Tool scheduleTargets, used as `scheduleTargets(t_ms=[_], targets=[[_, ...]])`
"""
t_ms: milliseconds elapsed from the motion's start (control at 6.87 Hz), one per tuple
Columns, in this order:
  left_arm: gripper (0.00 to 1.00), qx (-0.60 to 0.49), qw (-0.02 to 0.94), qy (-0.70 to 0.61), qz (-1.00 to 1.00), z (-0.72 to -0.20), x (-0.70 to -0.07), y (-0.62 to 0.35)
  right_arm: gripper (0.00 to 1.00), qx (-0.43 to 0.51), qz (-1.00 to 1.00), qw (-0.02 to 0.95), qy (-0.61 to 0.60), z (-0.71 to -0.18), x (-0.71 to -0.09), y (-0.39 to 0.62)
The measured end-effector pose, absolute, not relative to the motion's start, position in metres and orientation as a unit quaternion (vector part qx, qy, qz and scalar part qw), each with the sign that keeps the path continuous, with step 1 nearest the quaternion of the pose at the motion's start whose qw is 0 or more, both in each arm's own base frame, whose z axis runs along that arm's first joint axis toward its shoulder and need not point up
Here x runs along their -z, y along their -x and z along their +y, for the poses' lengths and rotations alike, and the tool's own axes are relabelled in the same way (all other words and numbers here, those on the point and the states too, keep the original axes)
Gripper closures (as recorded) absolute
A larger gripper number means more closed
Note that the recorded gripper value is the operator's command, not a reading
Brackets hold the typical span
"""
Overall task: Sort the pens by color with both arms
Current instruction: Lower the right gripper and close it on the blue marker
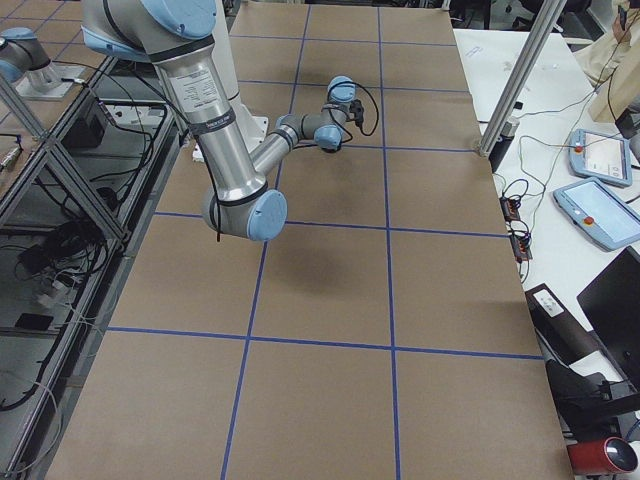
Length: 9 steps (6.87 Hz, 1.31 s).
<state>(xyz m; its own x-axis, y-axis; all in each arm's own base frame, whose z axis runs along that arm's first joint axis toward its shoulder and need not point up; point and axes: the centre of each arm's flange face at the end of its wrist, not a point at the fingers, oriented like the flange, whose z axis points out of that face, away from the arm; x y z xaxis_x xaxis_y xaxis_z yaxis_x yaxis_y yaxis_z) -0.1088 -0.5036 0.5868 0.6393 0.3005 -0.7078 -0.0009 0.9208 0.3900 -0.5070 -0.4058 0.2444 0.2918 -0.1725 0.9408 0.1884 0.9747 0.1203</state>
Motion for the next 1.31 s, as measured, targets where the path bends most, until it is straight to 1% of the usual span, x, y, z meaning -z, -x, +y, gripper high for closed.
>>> scheduleTargets(t_ms=[437,728,873,1310], targets=[[0.0,-0.085,0.887,-0.18,0.416,-0.503,-0.586,0.109,0.47,0.11,-0.585,0.804,0.005,-0.408,-0.241,0.508],[0.0,-0.085,0.887,-0.18,0.416,-0.503,-0.586,0.109,0.49,0.105,-0.583,0.805,0.0,-0.413,-0.241,0.507],[0.0,-0.085,0.887,-0.181,0.416,-0.503,-0.586,0.109,0.52,0.102,-0.582,0.807,-0.002,-0.417,-0.242,0.505],[0.0,-0.085,0.887,-0.181,0.416,-0.503,-0.586,0.109,0.53,0.099,-0.583,0.806,-0.004,-0.421,-0.239,0.504]])
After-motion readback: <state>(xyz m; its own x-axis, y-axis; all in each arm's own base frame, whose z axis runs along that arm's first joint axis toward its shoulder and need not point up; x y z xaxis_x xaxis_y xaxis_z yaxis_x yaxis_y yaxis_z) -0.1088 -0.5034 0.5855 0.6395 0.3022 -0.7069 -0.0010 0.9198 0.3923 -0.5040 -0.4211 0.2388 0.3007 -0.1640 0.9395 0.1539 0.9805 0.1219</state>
